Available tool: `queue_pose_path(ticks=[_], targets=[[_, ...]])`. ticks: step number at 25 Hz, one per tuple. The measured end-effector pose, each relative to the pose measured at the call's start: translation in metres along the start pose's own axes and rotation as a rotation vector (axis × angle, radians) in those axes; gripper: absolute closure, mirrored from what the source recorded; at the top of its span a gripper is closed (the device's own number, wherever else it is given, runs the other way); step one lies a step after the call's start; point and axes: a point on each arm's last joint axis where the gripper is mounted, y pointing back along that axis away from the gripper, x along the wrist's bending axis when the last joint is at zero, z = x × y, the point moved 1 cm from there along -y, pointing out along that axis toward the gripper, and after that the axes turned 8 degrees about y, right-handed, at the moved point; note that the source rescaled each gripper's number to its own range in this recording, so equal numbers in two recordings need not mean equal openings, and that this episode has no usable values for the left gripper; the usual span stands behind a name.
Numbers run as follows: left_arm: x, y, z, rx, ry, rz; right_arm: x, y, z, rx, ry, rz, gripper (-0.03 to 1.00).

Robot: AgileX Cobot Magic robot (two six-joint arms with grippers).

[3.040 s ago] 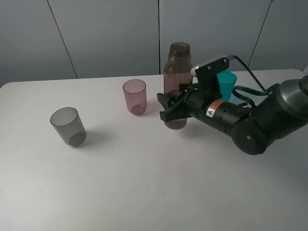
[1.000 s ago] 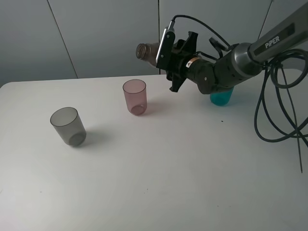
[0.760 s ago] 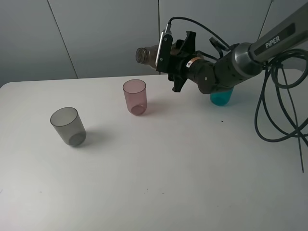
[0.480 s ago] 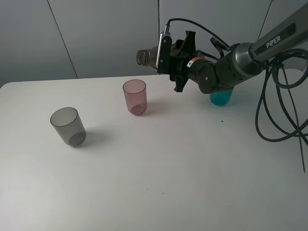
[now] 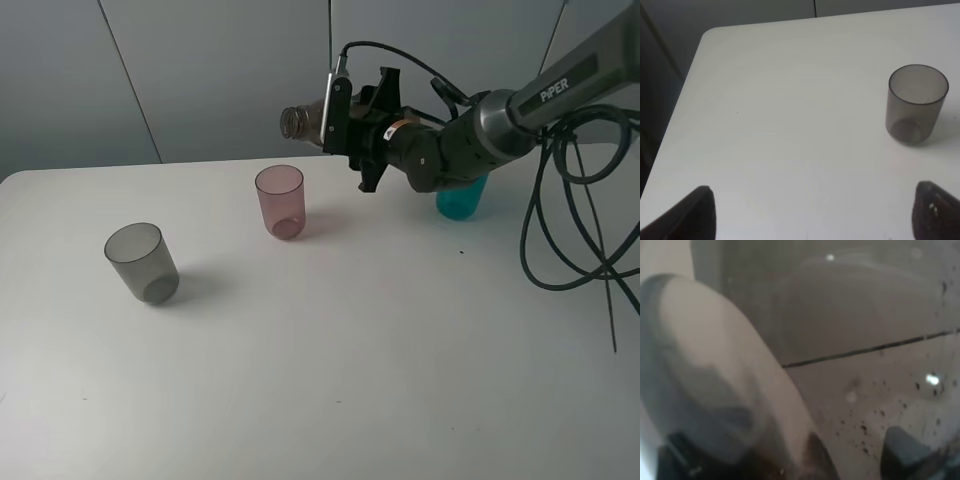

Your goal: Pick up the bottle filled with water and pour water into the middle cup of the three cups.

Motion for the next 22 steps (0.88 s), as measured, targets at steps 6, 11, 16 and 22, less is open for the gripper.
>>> queue_pose_path(ticks=[6,11,16,22], targets=[[0.0,0.0,0.0,0.0,0.0,0.0,0.0045,-0.0042,0.0002,-0.004,0.017,0.01,0.95],[0.0,0.0,0.0,0.0,0.0,0.0,0.0046,-0.0042,0.0011,-0.013,0.122,0.009,0.95],[0.0,0.0,0.0,0.0,0.0,0.0,0.0046,-0.0042,0.0012,-0.015,0.199,0.009,0.95],[0.0,0.0,0.0,0.0,0.0,0.0,0.0046,-0.0042,0.0012,-0.015,0.228,0.008,0.95]])
